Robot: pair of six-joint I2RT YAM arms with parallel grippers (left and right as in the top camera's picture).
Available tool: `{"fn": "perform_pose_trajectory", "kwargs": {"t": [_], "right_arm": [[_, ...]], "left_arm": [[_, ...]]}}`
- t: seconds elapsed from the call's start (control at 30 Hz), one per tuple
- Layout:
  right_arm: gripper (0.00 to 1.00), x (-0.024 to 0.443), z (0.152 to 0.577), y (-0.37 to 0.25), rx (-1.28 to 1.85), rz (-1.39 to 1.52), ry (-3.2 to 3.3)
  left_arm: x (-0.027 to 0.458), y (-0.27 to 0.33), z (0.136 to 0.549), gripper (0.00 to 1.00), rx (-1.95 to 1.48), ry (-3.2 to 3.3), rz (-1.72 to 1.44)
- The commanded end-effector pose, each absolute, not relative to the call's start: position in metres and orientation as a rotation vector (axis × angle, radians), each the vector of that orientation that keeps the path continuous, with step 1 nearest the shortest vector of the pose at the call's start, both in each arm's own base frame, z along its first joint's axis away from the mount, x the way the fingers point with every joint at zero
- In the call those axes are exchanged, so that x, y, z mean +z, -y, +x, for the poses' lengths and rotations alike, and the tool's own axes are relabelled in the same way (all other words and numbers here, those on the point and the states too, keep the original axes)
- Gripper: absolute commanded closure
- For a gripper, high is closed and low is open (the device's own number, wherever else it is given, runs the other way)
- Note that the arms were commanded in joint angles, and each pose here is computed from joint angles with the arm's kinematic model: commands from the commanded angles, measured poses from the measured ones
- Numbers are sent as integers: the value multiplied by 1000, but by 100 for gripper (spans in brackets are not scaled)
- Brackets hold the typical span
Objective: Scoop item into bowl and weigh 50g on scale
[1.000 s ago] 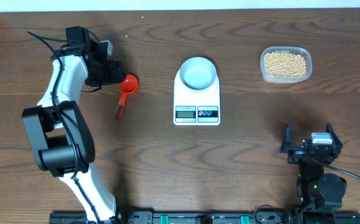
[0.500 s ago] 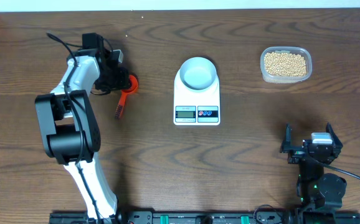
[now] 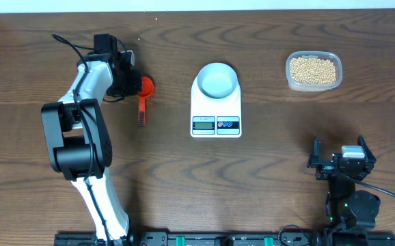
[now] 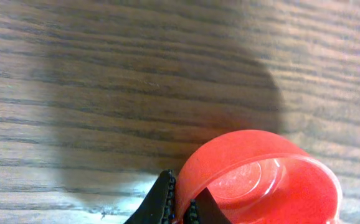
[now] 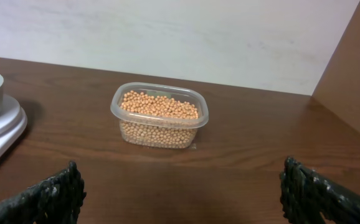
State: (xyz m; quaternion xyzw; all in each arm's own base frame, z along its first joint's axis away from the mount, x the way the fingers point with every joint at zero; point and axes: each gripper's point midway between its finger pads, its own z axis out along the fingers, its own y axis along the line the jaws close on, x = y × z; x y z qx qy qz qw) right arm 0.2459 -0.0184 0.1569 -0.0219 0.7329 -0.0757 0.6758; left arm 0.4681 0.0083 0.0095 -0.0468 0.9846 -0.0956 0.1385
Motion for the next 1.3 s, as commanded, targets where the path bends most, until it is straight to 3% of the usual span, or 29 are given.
{"fn": "perform_pose_trajectory", "kwargs": {"t": [0.0, 0.5, 0.9, 1.27], "right_arm": [[1, 156, 246, 17, -168, -57, -1650], [1, 156, 246, 17, -169, -57, -1650], [1, 156, 246, 17, -168, -57, -1652], [1, 159, 245, -16, 77, -108, -1632]], "left_arm": [[36, -11, 478, 93, -283, -2778, -271], [193, 19, 475, 93, -722, -2376, -900], [218, 49, 466, 93, -961, -2360, -893], [221, 74, 462, 93, -1136, -2319, -1194]]}}
